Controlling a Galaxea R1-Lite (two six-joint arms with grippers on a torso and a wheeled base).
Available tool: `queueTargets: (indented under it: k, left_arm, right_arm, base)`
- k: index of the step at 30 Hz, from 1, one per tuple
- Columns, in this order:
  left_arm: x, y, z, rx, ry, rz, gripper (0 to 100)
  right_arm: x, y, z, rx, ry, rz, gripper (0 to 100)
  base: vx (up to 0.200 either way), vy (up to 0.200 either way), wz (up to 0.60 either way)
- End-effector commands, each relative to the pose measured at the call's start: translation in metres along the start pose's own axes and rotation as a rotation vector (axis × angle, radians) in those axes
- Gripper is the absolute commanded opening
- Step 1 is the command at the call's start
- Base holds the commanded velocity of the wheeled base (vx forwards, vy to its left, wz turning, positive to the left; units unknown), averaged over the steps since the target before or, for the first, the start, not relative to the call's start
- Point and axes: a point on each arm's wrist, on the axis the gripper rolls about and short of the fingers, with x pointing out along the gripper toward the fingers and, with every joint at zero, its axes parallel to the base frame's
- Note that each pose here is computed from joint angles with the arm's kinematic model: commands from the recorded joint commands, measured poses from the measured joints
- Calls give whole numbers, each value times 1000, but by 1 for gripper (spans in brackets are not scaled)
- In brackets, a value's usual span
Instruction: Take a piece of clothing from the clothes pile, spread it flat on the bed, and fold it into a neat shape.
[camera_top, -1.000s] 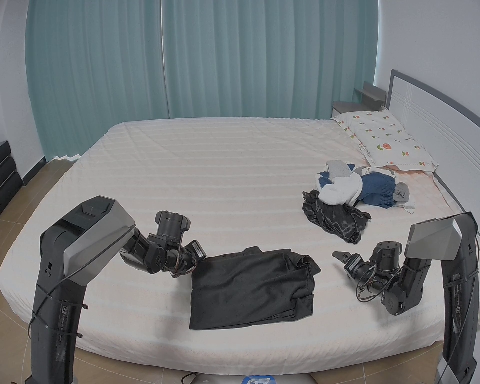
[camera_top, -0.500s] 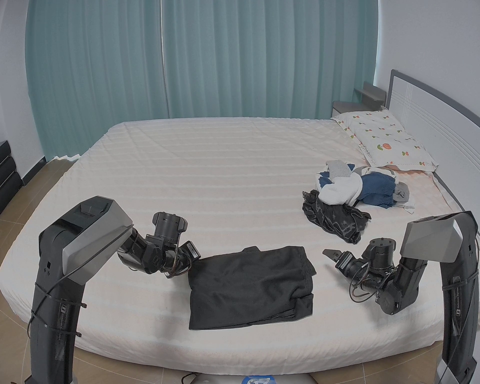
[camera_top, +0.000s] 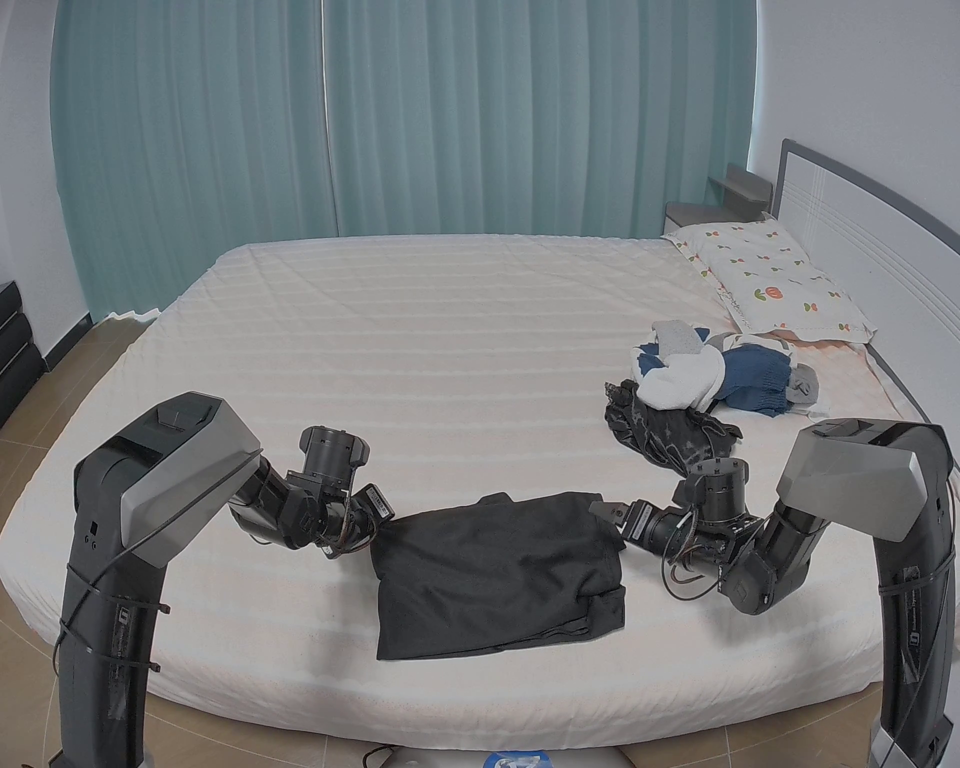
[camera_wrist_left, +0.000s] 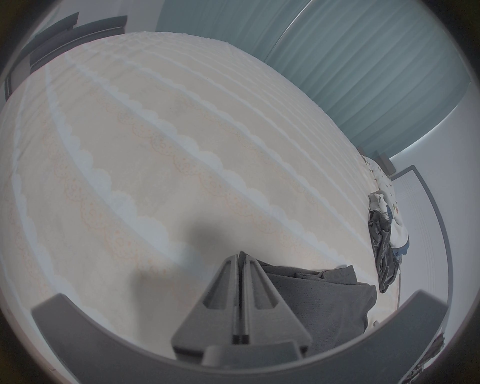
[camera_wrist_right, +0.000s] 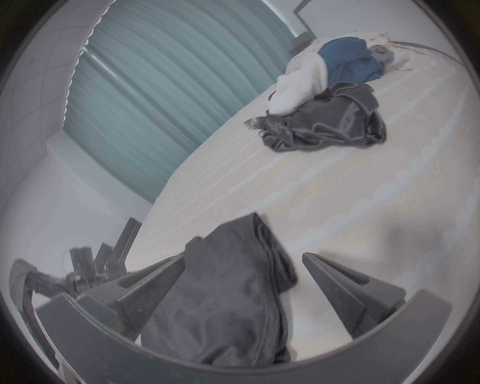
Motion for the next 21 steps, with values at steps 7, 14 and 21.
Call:
queueTargets:
  k: [7, 14, 21]
  left_arm:
    - [0, 2, 1, -5, -5, 5, 0]
    - [1, 2, 2, -7, -6, 5, 0]
    - [1, 2, 1, -6, -4, 6, 0]
  right_arm:
    - [-30, 5, -19, -28, 146, 62, 100]
    - [-41, 0, -30, -48, 204, 103, 100]
    - [-39, -3, -34, -40, 229, 124, 100]
  base:
    - [0, 0, 0]
    - [0, 0, 0]
    - [0, 0, 0]
